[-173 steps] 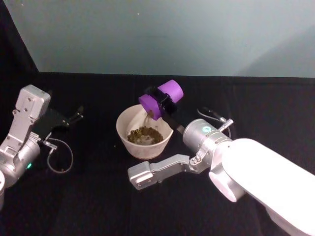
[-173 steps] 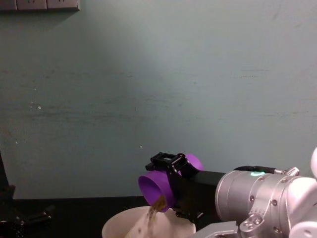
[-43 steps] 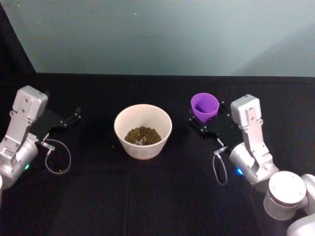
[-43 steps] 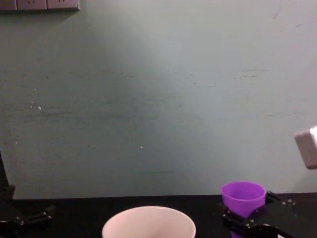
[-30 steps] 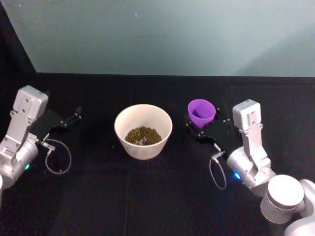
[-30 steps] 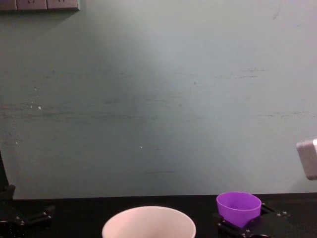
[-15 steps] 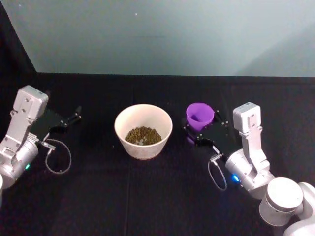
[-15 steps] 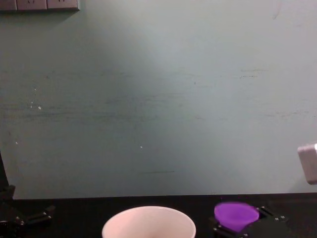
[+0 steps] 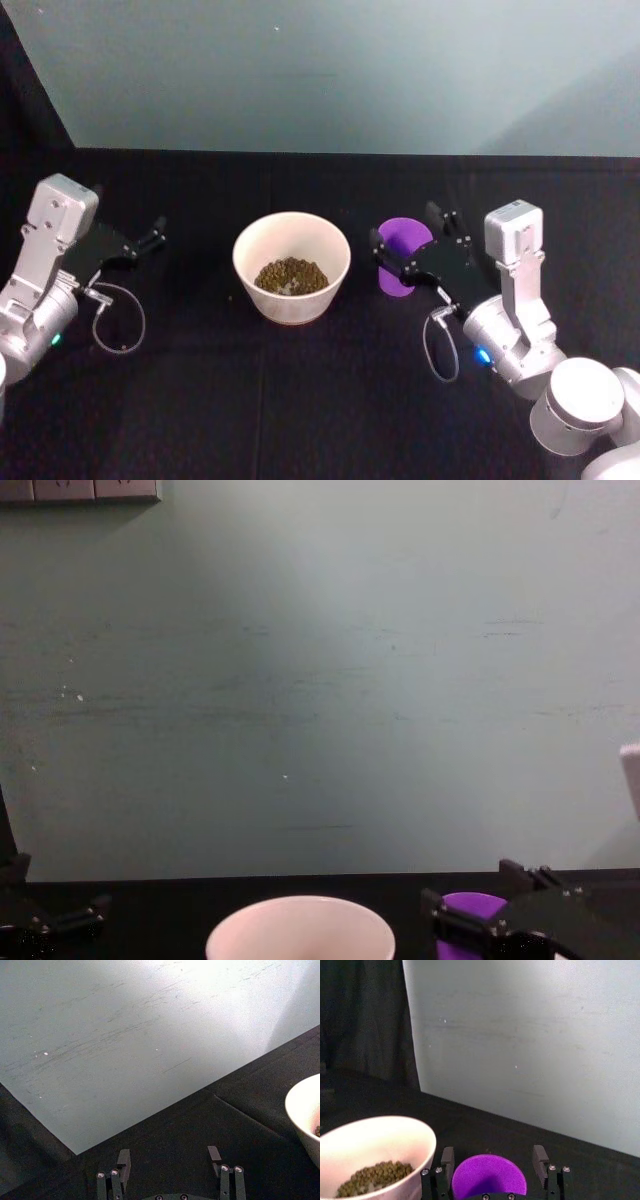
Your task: Pick up the cup and pour the mung beans from the cup into the bowl.
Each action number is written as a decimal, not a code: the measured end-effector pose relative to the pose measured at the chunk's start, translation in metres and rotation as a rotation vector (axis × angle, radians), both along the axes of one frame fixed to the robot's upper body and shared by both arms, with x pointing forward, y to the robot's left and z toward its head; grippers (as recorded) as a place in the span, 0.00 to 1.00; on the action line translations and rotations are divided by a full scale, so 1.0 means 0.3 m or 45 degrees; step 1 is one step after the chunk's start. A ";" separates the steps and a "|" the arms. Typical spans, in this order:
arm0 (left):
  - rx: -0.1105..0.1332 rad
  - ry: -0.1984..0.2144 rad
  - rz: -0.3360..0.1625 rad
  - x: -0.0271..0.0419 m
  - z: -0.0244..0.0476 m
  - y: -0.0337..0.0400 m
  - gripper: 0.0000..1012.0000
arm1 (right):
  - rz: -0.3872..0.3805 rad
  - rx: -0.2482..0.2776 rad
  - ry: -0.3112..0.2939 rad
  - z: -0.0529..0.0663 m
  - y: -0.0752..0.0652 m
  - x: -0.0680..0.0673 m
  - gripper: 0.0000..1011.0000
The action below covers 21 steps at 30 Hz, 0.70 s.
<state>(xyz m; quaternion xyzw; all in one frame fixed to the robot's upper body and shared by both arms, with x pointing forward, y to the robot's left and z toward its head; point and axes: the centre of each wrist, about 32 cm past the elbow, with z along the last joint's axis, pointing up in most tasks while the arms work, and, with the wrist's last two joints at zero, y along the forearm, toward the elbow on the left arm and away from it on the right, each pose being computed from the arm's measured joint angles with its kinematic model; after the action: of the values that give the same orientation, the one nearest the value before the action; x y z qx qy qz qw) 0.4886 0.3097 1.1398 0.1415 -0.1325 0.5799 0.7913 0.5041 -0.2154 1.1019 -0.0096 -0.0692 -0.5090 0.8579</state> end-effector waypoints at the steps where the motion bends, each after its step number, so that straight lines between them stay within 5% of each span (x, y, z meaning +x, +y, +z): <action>1: 0.000 0.000 0.000 0.000 0.000 0.000 0.99 | 0.000 0.004 -0.005 0.004 0.000 0.000 0.99; 13: 0.000 0.000 0.000 0.000 0.000 0.000 0.99 | -0.040 0.064 -0.093 0.062 -0.008 -0.006 0.99; 21: 0.000 0.000 0.000 0.000 0.000 0.000 0.99 | -0.146 0.054 -0.107 0.088 -0.064 0.004 0.99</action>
<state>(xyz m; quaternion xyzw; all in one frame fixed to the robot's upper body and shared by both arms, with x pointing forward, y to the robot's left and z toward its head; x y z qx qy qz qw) 0.4886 0.3097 1.1398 0.1415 -0.1324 0.5799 0.7913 0.5051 -0.2346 1.1282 0.0261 -0.0936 -0.5587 0.8237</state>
